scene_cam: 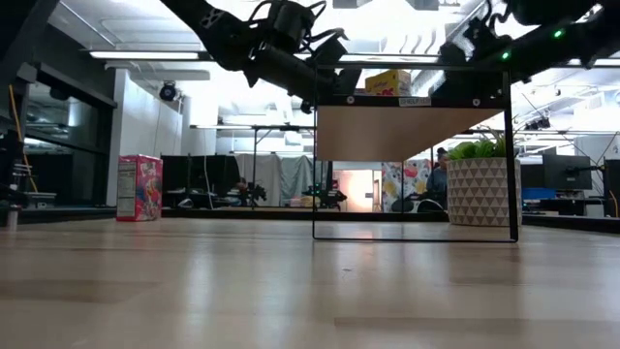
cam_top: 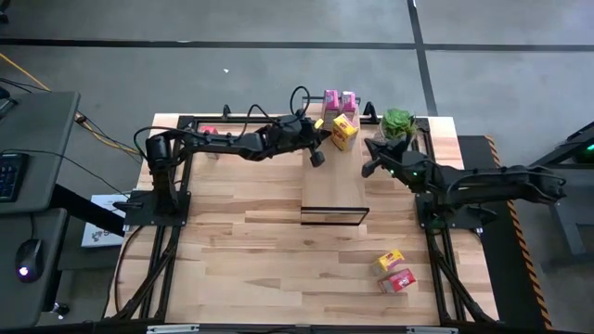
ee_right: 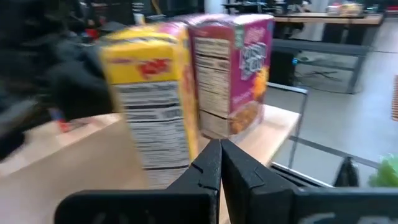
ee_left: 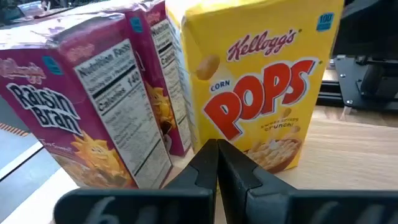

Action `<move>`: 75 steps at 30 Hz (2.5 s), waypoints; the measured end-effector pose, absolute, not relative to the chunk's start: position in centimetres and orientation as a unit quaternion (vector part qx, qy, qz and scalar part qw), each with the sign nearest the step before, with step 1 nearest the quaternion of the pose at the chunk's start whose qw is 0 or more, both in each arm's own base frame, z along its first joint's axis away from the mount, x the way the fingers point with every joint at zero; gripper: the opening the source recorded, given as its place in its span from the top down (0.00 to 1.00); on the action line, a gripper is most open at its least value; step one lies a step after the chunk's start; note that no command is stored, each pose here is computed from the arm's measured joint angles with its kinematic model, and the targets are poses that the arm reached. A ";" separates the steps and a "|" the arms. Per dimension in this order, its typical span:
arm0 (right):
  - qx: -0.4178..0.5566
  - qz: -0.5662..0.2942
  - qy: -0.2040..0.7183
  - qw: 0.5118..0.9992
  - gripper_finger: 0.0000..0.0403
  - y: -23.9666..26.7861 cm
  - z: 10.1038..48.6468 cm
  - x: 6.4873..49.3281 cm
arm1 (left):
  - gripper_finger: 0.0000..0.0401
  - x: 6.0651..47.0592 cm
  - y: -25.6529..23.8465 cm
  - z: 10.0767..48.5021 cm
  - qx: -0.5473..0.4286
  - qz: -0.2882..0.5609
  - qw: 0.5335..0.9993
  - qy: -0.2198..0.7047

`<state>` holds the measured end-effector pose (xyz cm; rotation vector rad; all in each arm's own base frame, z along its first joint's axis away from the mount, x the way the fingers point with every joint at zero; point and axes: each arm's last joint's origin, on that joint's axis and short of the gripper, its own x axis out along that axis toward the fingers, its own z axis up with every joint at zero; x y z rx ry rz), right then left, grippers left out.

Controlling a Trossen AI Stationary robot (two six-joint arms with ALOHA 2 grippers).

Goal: Stack cereal on shelf
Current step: Put the top yellow cereal box on the shelf

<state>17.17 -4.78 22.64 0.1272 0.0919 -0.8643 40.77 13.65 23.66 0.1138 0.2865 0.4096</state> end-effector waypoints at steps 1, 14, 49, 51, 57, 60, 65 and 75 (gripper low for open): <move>0.062 -0.424 0.046 0.902 1.00 -5.1 22.5 17.3 | 1.00 40.7 13.7 23.6 0.056 0.203 0.967 0.143; 0.103 -0.407 0.064 0.905 1.00 -7.1 21.4 17.8 | 1.00 41.0 15.0 21.9 0.030 0.183 0.972 0.146; 0.139 -0.367 0.049 0.919 1.00 -7.4 21.2 18.5 | 1.00 40.5 16.7 21.8 0.010 0.165 0.977 0.135; 0.141 -0.366 0.049 0.918 1.00 -7.4 21.2 18.5 | 1.00 40.5 16.6 21.7 0.004 0.157 0.979 0.134; 0.146 -0.346 0.051 0.925 1.00 -7.3 21.1 18.6 | 1.00 40.6 16.6 21.8 -0.004 0.152 0.980 0.129; 0.159 -0.342 0.048 0.925 1.00 -7.2 21.1 18.6 | 1.00 40.6 16.5 21.8 -0.013 0.153 0.980 0.128; 0.170 -0.324 0.048 0.929 1.00 -7.1 21.1 18.7 | 1.00 40.6 16.4 21.8 -0.016 0.151 0.980 0.125; 0.172 -0.317 0.045 0.932 1.00 -7.1 21.2 18.7 | 1.00 42.1 16.1 20.4 -0.049 0.109 0.986 0.116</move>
